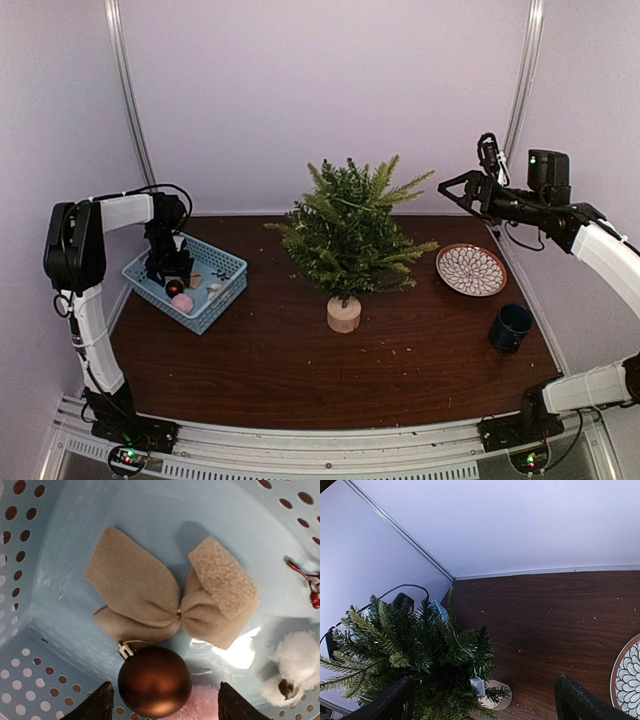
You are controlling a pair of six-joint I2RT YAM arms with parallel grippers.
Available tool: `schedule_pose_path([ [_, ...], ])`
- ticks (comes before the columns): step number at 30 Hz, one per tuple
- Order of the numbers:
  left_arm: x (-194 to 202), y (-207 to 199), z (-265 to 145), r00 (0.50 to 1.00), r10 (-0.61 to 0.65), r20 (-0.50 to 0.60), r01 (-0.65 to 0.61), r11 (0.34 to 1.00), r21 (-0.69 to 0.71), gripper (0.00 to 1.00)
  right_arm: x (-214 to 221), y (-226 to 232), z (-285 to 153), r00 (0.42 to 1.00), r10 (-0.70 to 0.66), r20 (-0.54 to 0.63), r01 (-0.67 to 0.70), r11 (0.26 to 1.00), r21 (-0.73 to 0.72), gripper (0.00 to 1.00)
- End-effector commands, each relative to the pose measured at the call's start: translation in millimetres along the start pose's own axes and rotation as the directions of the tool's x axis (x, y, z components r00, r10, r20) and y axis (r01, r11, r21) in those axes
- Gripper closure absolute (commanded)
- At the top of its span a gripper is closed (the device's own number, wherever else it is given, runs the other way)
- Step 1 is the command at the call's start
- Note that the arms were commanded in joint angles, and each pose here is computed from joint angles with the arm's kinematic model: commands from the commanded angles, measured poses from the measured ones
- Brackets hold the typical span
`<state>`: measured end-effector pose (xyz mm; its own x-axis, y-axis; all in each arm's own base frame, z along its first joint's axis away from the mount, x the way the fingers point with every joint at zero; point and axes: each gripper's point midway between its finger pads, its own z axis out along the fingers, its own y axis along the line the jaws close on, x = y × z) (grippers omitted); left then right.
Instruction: Decorate the small christmas tree
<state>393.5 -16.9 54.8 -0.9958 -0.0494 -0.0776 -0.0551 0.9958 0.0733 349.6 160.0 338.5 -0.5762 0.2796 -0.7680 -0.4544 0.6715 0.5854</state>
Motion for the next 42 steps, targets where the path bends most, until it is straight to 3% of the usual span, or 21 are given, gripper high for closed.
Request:
schedule_pose_path([
  [1, 1, 6, 10, 0.999, 0.019, -0.036, -0.019, 1.000, -0.012, 0.28, -9, 6, -1, 1.000, -0.013, 0.021, 0.013, 1.000, -0.022, 0.01],
  [7, 4, 7, 16, 0.998, 0.018, -0.054, -0.018, 1.000, -0.009, 0.29, -7, 3, 0, 1.000, -0.009, 0.016, 0.009, 1.000, -0.019, 0.01],
  [18, 0, 9, 6, 0.999, 0.030, -0.038, -0.031, 0.999, -0.018, 0.53, -10, 4, 1, 1.000, -0.014, 0.026, 0.014, 1.000, -0.020, 0.00],
  [26, -16, 2, -67, 0.992, 0.042, 0.121, -0.049, 0.997, 0.056, 0.54, -14, 8, 2, 0.999, -0.027, 0.030, 0.028, 0.999, -0.040, 0.00],
  [32, -17, -26, -130, 0.961, 0.055, 0.269, -0.121, 0.964, 0.237, 0.54, -14, 15, 0, 0.999, -0.039, 0.035, 0.041, 0.997, -0.069, 0.01],
  [36, -10, -48, -163, 0.939, 0.014, 0.343, -0.151, 0.914, 0.377, 0.56, -16, 22, -2, 0.998, -0.053, 0.035, 0.056, 0.994, -0.094, 0.00],
  [42, 13, -97, -206, 0.913, -0.002, 0.408, -0.252, 0.782, 0.570, 0.57, -19, 34, -6, 0.996, -0.074, 0.042, 0.079, 0.988, -0.135, 0.00],
])
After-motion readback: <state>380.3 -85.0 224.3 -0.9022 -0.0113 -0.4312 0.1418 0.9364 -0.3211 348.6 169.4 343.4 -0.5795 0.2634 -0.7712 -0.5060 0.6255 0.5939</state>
